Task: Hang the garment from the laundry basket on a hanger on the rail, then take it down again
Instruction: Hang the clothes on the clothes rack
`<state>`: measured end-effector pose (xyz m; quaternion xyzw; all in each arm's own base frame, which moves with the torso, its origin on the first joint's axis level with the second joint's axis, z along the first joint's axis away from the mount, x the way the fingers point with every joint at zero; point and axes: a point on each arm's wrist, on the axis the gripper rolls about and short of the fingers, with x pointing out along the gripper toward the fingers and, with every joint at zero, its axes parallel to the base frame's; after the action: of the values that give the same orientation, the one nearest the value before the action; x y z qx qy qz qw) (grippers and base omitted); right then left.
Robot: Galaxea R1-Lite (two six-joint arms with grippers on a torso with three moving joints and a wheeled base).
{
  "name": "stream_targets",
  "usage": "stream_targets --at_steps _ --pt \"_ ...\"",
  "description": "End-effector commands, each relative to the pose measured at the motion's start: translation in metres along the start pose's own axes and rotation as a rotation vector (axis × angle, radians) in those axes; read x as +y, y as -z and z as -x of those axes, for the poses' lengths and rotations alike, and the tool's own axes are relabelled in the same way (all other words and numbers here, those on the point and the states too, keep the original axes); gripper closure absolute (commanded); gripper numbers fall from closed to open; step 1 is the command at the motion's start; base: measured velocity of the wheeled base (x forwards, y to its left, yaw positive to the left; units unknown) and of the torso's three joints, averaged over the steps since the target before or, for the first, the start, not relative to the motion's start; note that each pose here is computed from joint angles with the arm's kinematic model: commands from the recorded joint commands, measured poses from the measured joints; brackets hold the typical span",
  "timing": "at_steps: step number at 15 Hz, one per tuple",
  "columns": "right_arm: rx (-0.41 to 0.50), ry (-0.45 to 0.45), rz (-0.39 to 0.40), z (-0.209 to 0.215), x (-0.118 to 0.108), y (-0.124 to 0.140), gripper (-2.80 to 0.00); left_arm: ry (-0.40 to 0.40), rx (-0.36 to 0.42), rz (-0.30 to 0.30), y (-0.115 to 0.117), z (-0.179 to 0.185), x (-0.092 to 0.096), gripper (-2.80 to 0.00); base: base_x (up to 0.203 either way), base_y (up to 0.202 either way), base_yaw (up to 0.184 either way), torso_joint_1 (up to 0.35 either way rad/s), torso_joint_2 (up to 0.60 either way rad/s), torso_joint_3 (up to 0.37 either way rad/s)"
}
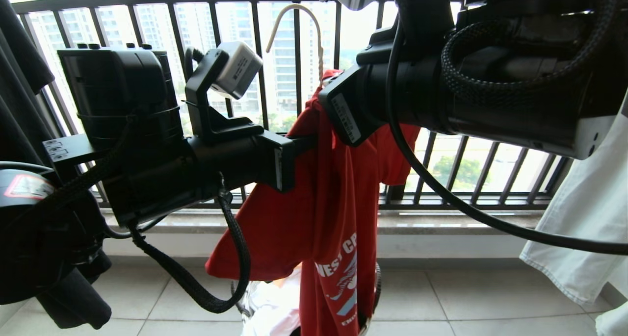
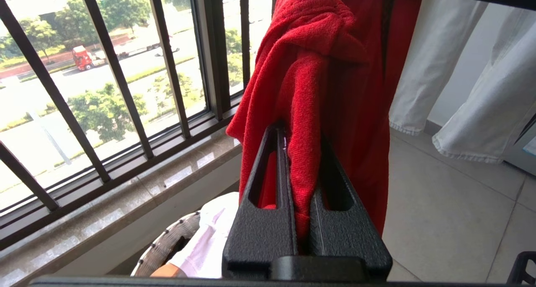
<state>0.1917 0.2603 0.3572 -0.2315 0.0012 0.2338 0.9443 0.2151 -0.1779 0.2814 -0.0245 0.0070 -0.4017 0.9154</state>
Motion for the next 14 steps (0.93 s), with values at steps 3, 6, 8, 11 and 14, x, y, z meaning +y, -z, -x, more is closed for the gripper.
stream_targets --at_steps 3,6,8,11,14 --pt "0.001 0.001 0.004 0.002 0.002 -0.001 -2.80 0.007 -0.014 0.003 -0.003 0.005 -0.002 0.00 0.000 0.000 0.000 0.000 0.00 0.000" --pt "0.002 0.005 0.005 0.007 0.001 -0.002 -2.80 0.008 -0.074 0.017 -0.012 0.010 -0.003 0.00 0.000 0.000 0.000 0.000 0.00 0.000" --pt "-0.004 0.006 0.003 0.011 0.001 -0.004 -2.80 0.007 -0.121 0.016 -0.014 0.012 -0.002 0.00 0.000 0.000 0.000 0.000 0.00 0.000" --pt "-0.024 0.026 -0.012 0.026 -0.008 -0.009 -2.80 -0.002 -0.132 0.016 -0.017 0.014 0.000 0.00 0.000 0.000 0.000 0.000 0.00 0.000" --pt "-0.029 0.046 -0.020 0.053 -0.023 -0.004 -2.80 -0.027 -0.143 0.020 -0.020 0.017 0.007 0.00 0.000 0.000 0.000 0.000 0.00 0.000"
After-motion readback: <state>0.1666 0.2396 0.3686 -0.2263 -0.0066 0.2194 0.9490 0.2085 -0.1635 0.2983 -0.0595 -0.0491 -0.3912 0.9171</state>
